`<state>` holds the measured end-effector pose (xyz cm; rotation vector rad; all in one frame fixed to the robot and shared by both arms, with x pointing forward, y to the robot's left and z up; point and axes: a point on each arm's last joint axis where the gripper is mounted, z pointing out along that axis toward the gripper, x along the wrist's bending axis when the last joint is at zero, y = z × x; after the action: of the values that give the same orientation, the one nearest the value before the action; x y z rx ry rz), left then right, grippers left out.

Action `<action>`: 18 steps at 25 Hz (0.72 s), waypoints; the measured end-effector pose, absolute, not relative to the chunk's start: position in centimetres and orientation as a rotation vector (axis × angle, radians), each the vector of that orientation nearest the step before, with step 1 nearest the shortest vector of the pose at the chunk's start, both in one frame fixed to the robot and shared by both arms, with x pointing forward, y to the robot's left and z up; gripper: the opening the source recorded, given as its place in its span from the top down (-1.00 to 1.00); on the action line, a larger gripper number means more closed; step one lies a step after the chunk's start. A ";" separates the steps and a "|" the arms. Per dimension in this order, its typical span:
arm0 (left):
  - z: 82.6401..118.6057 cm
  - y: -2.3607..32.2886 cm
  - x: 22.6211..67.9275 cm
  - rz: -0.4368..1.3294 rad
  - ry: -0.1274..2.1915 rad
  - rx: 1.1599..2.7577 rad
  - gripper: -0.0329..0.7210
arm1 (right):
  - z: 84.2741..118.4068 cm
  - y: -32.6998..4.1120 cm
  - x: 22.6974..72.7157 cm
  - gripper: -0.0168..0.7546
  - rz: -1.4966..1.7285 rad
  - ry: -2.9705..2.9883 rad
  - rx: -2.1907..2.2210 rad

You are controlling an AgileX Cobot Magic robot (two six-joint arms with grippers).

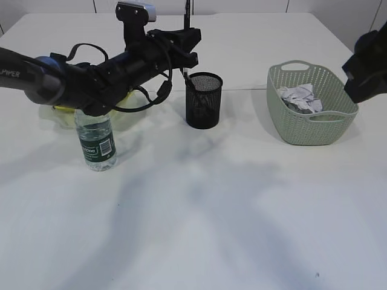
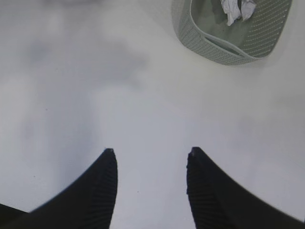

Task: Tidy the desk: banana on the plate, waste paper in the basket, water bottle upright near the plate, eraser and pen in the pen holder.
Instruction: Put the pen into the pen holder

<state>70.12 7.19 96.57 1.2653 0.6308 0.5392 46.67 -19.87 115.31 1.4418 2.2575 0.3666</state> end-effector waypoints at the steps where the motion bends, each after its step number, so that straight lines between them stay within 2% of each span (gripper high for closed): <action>1: 96.4 7.1 70.1 0.538 0.629 1.273 0.86 | 115.3 -19.9 46.7 0.02 0.367 2.257 1.442; 18: 96.8 6.4 70.6 0.538 0.526 1.243 0.86 | 115.4 -20.0 46.7 0.02 0.352 2.246 1.431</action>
<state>70.59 6.43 96.77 1.2430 0.5256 0.5385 46.74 -20.01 115.35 1.4315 2.2463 0.3523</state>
